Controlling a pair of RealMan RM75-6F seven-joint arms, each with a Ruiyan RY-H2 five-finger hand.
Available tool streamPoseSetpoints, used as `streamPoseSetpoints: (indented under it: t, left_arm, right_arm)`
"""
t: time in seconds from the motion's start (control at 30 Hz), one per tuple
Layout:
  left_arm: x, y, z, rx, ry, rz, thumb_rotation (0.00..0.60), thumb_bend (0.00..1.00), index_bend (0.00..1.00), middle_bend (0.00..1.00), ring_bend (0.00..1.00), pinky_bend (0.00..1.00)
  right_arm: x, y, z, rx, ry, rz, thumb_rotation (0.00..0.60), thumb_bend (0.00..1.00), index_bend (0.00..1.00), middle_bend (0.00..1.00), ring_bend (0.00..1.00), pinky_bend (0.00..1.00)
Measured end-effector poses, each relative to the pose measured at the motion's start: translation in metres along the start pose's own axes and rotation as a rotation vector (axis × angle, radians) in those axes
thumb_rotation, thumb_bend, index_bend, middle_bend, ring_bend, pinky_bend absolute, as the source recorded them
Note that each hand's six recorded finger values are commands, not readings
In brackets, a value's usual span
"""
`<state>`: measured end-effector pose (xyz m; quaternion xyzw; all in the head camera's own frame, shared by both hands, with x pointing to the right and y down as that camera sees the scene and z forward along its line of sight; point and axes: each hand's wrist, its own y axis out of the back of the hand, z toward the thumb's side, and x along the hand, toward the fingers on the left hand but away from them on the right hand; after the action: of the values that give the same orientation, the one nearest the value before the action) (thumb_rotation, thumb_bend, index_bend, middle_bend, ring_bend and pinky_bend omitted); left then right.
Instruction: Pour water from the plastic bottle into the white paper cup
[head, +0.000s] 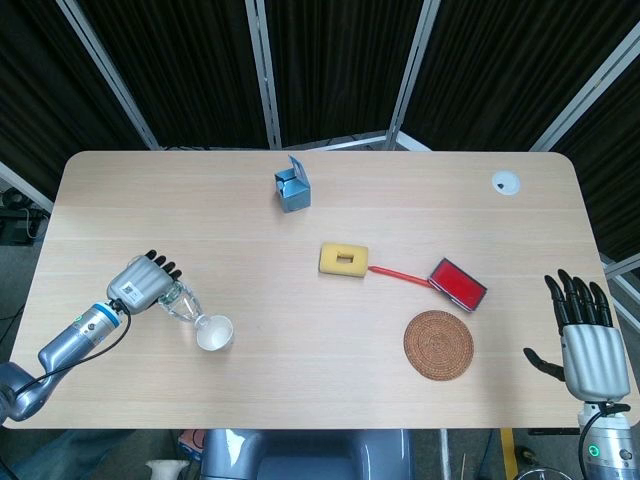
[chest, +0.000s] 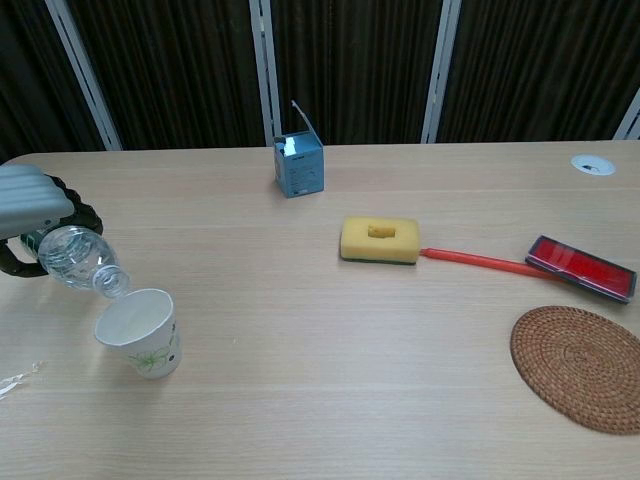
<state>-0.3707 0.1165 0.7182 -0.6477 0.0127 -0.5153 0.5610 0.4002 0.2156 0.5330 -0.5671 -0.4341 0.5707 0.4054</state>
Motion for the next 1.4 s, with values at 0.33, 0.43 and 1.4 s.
streamPoseSetpoints:
  t: [0.33, 0.43, 1.4]
  left_arm:
    - [-0.0040, 0.0004, -0.0066, 0.051, 0.007, 0.013, 0.600, 0.58, 0.66, 0.55, 0.37, 0.40]
    - [-0.0049, 0.0006, -0.0074, 0.074, 0.004, 0.019, 0.600, 0.58, 0.66, 0.55, 0.37, 0.40]
    - [-0.0060, 0.0032, -0.0069, 0.099, 0.000, 0.041, 0.600, 0.57, 0.66, 0.55, 0.37, 0.40]
  right_arm:
    - [0.0006, 0.0001, 0.0005, 0.001, 0.001, 0.000, 0.600, 0.00, 0.00, 0.00, 0.00, 0.00]
    - [0.0007, 0.0002, 0.0006, 0.001, 0.001, -0.001, 0.600, 0.00, 0.00, 0.00, 0.00, 0.00]
    - [0.0008, -0.0005, 0.0005, 0.006, -0.001, 0.001, 0.600, 0.00, 0.00, 0.00, 0.00, 0.00]
